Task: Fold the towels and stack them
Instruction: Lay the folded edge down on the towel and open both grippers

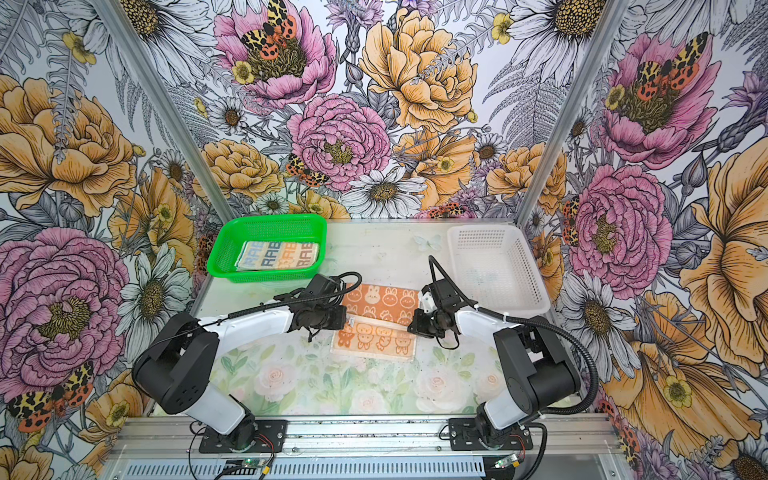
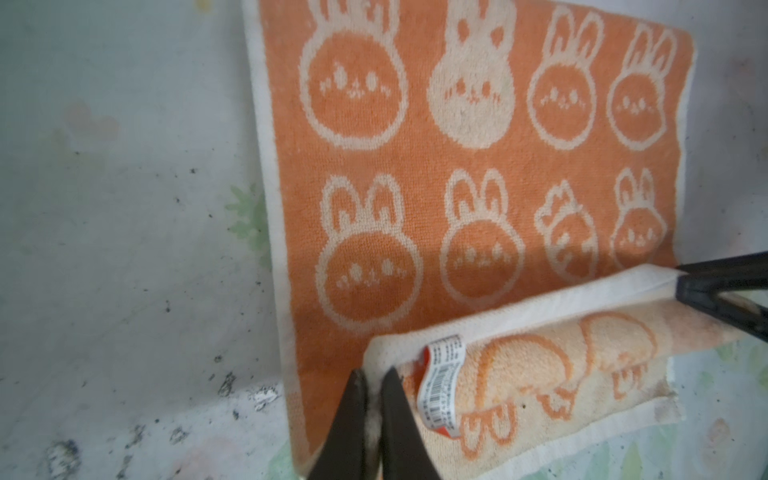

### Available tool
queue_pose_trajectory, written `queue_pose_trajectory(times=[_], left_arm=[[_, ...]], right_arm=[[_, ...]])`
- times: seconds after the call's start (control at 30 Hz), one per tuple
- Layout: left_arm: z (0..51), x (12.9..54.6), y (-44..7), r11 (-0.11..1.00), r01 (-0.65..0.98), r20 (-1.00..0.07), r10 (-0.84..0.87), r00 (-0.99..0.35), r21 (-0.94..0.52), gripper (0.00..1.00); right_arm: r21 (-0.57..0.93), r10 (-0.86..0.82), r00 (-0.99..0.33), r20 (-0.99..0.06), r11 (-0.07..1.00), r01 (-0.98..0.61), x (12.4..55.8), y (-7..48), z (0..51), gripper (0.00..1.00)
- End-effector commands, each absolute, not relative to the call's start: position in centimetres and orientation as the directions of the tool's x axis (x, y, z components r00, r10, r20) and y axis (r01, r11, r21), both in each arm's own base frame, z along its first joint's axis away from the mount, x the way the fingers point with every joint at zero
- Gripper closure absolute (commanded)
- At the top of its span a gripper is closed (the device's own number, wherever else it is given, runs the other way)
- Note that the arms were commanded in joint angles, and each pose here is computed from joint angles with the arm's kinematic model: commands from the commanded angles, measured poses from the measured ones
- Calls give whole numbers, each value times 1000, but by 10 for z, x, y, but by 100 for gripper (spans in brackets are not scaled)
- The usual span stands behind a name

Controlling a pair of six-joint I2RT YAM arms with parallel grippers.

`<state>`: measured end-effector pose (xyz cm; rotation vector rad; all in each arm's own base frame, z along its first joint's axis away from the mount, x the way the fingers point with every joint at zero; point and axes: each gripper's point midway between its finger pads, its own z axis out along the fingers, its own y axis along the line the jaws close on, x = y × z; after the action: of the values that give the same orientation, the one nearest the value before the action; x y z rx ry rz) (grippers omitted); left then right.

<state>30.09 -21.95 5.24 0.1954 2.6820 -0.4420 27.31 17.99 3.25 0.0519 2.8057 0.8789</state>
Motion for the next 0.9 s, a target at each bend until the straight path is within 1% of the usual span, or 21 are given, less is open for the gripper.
queue_pose_trajectory(times=[0.0, 0.03, 0.07, 0.1, 0.13, 0.17, 0.23, 0.33, 0.43, 0.67, 0.87], left_arm=[[56, 311, -205, 964, 147, -444, 35, -895, -220, 77], [61, 310, -207, 962, 154, -450, 37, -892, -226, 66], [67, 311, -209, 960, 159, -458, 38, -888, -229, 59], [75, 311, -211, 958, 166, -466, 41, -884, -232, 47], [84, 311, -214, 955, 178, -477, 45, -878, -238, 35], [94, 311, -217, 951, 191, -491, 48, -870, -245, 25], [116, 312, -224, 941, 213, -526, 46, -849, -262, 2], [140, 318, -229, 927, 219, -558, 13, -830, -304, 1], [147, 324, -236, 915, 215, -550, -10, -835, -342, 1], [132, 330, -253, 901, 220, -501, 4, -865, -373, 1], [120, 346, -273, 892, 232, -467, 27, -884, -388, 1]], right_arm=[[504, 105, -979, -173, 864, 4, 270, 168, 22, 75], [510, 104, -978, -182, 860, -3, 271, 169, 26, 69], [516, 105, -977, -188, 857, -8, 271, 170, 30, 64], [522, 106, -974, -202, 853, -15, 272, 171, 36, 59], [528, 107, -971, -212, 849, -22, 272, 172, 42, 56], [534, 111, -968, -226, 845, -28, 274, 172, 48, 53], [557, 113, -961, -251, 829, -48, 276, 176, 64, 47], [583, 108, -955, -276, 809, -77, 278, 183, 82, 40], [598, 96, -956, -277, 796, -93, 276, 191, 88, 38], [567, 47, -973, -227, 819, -93, 252, 191, 62, 34], [541, 35, -973, -227, 836, -96, 248, 186, 58, 29]])
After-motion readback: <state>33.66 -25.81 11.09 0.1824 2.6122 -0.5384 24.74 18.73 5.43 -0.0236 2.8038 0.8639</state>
